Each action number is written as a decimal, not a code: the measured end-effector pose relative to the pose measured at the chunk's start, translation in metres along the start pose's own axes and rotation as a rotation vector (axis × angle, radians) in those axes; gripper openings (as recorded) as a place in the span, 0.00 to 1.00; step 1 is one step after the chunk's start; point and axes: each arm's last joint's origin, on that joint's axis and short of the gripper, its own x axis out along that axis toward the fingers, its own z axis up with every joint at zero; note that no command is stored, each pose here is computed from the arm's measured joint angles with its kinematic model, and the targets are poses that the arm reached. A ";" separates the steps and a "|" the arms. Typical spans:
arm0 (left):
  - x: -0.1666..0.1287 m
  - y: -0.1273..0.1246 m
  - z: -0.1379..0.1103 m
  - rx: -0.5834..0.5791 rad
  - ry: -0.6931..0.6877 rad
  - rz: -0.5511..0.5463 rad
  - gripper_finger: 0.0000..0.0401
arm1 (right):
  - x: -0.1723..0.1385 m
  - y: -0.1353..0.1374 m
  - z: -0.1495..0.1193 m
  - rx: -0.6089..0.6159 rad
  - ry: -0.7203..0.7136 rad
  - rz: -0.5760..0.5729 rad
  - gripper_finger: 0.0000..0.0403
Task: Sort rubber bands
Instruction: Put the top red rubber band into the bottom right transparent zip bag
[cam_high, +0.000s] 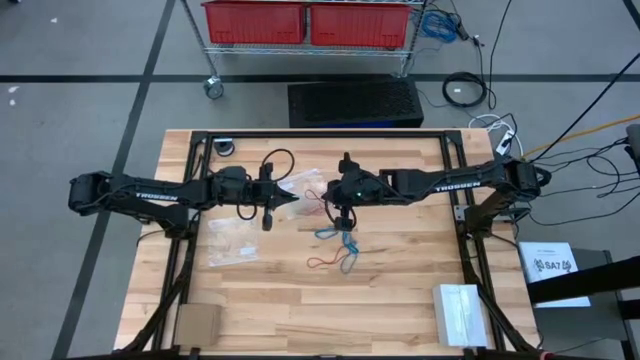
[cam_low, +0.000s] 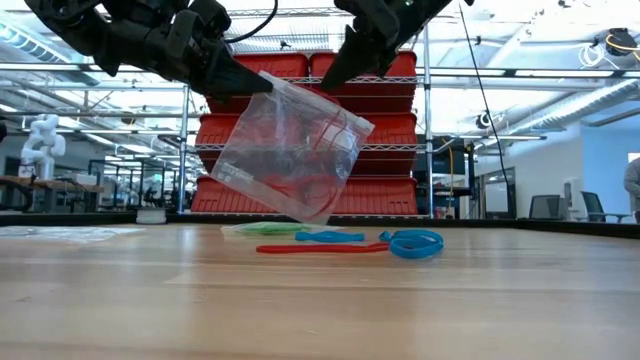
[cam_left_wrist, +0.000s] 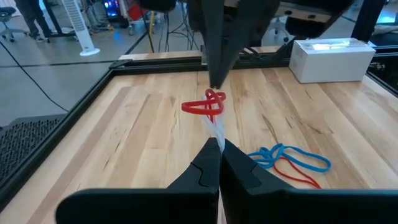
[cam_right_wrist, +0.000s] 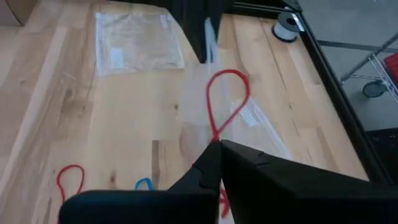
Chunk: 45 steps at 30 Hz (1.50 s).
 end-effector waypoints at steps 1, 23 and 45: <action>0.000 0.000 0.000 0.000 0.000 0.000 0.00 | 0.001 0.000 -0.001 0.000 0.004 0.001 0.00; 0.000 0.000 0.000 -0.001 0.000 0.000 0.00 | 0.015 0.005 -0.001 -0.001 -0.012 0.027 0.00; 0.000 0.000 0.000 -0.002 0.000 0.000 0.00 | -0.020 0.001 0.012 -0.009 0.034 0.085 0.25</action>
